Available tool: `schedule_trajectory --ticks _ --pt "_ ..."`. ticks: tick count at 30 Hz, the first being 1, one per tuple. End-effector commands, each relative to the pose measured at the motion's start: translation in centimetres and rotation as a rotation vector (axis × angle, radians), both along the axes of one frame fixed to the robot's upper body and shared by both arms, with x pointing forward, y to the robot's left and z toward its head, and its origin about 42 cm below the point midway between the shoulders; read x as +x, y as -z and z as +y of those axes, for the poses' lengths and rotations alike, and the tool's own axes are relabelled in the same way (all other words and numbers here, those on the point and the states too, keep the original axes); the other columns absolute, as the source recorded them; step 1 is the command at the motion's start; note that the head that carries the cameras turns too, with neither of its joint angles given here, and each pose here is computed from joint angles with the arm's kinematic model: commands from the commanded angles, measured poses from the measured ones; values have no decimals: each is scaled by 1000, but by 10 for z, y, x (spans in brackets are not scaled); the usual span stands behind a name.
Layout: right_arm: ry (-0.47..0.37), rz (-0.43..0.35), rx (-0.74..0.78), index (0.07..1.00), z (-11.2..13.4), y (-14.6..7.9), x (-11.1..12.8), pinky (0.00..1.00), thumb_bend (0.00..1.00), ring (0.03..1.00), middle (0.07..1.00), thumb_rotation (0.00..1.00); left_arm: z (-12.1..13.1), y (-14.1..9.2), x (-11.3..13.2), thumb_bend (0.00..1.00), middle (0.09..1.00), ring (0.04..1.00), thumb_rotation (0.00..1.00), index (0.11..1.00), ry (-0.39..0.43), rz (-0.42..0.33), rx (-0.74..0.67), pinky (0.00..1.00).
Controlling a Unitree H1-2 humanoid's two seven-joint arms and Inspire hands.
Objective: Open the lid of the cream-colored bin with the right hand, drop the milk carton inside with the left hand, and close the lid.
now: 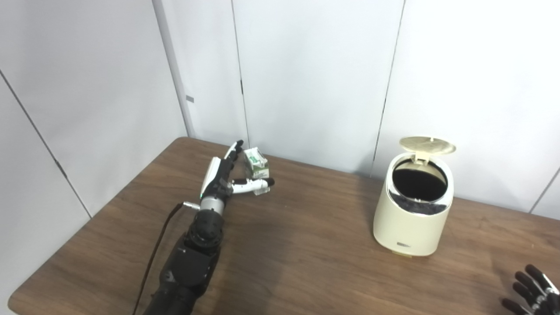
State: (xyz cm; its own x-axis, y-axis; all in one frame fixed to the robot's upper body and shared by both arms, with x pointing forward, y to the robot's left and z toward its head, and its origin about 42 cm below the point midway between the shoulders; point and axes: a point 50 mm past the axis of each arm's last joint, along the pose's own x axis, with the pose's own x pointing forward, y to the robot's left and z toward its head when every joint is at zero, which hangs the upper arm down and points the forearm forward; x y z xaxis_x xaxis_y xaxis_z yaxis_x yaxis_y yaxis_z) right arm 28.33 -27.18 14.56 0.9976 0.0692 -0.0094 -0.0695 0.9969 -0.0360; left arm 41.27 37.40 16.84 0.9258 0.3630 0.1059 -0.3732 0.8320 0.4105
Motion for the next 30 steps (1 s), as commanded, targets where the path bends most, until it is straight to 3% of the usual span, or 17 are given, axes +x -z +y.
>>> schedule_trajectory --ticks 1,8,10,18,22,23,24,26,30 --pt "-35 -88 27 940 2 -14 5 899 742 962 925 993 5 -28 14 891 879 850 165 941 11 -80 13 781" --pt "-24 -78 47 936 3 -12 5 929 761 962 907 979 2 -25 23 840 769 734 95 854 5 -63 2 654" --pt "-25 -81 20 923 4 -13 4 915 721 949 892 994 1 -24 27 807 726 687 88 819 12 -55 -3 623" --pt "-11 -86 -11 903 2 -14 2 906 673 932 884 1000 -4 -22 39 750 701 636 3 774 20 -37 15 565" --pt "-20 -90 -25 910 1 -16 1 899 660 929 882 1000 -6 -22 42 713 649 599 0 668 -6 -59 28 528" --pt "-20 -90 -28 910 1 -16 0 894 658 926 879 1000 -6 -22 43 596 621 576 23 566 -15 -62 35 508" --pt "-19 -90 -29 910 1 -17 0 892 658 925 878 1000 -7 -22 43 557 612 568 30 531 -32 -60 37 501" --pt "-20 -89 -21 916 0 -17 -1 900 649 930 881 1000 -8 -22 44 530 527 533 7 499 -60 -69 42 474" --pt "-33 -89 -32 932 -1 -18 -2 918 633 938 890 1000 -11 -22 43 518 521 510 0 469 -94 -88 53 466"
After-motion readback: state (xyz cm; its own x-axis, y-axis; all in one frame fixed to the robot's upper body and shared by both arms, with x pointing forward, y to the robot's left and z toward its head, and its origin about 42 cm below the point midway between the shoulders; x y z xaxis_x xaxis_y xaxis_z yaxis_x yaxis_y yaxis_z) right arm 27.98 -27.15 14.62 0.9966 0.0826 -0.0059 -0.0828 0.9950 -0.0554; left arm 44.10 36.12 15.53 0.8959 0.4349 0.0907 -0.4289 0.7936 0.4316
